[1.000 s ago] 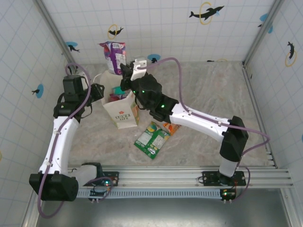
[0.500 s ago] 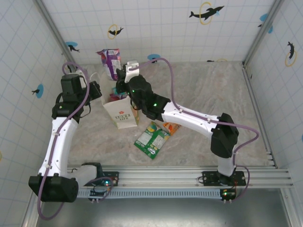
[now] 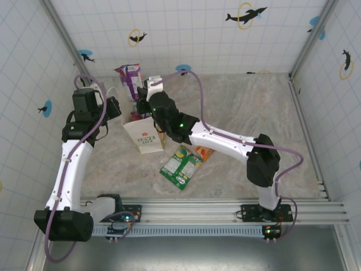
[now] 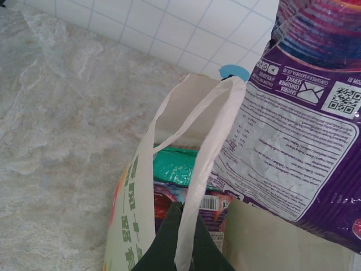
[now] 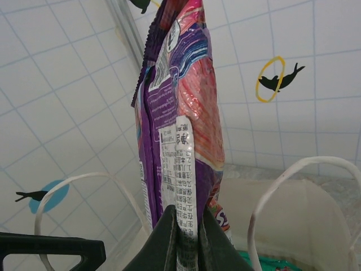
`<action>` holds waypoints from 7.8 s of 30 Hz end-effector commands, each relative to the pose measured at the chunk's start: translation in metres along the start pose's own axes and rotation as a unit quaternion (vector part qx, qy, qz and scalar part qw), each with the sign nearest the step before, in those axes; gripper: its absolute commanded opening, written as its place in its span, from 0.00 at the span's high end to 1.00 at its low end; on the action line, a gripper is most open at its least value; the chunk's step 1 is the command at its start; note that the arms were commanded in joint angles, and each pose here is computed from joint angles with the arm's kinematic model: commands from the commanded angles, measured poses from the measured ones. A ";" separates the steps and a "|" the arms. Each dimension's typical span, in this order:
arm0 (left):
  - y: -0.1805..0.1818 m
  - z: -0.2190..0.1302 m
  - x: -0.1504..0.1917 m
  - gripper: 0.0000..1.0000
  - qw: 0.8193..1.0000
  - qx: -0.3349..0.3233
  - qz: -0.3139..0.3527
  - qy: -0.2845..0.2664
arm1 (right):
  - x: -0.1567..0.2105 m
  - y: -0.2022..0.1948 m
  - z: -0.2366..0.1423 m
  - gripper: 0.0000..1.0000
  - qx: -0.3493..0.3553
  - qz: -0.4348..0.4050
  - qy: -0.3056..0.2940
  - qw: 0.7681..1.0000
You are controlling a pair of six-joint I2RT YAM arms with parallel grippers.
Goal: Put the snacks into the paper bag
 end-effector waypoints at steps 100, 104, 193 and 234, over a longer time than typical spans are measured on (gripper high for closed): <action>0.007 0.001 0.027 0.64 0.999 -0.017 0.000 0.031 | 0.134 -0.201 -0.051 0.37 0.316 0.004 0.415 0.853; 0.007 0.000 0.027 0.64 0.999 -0.019 0.000 0.031 | 0.139 -0.201 -0.042 0.39 0.313 -0.002 0.417 0.853; 0.005 -0.001 0.019 0.64 0.999 -0.025 -0.017 0.043 | -0.028 0.000 0.022 0.62 -0.144 -0.011 0.051 0.988; 0.009 -0.028 0.065 0.53 0.997 -0.016 -0.018 0.069 | 0.183 -0.198 -0.232 0.48 0.138 0.394 0.325 0.848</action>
Point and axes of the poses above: each hand's point on the last joint's axis, 136 mm out from that joint toward the fingers, its own z axis out along the fingers, its own y axis along the line the jaws close on, x = y × z, the point moved 10 cm from there along -z, back along the fingers, and after that the axes turned 9 degrees about z, right-handed, at the moved point
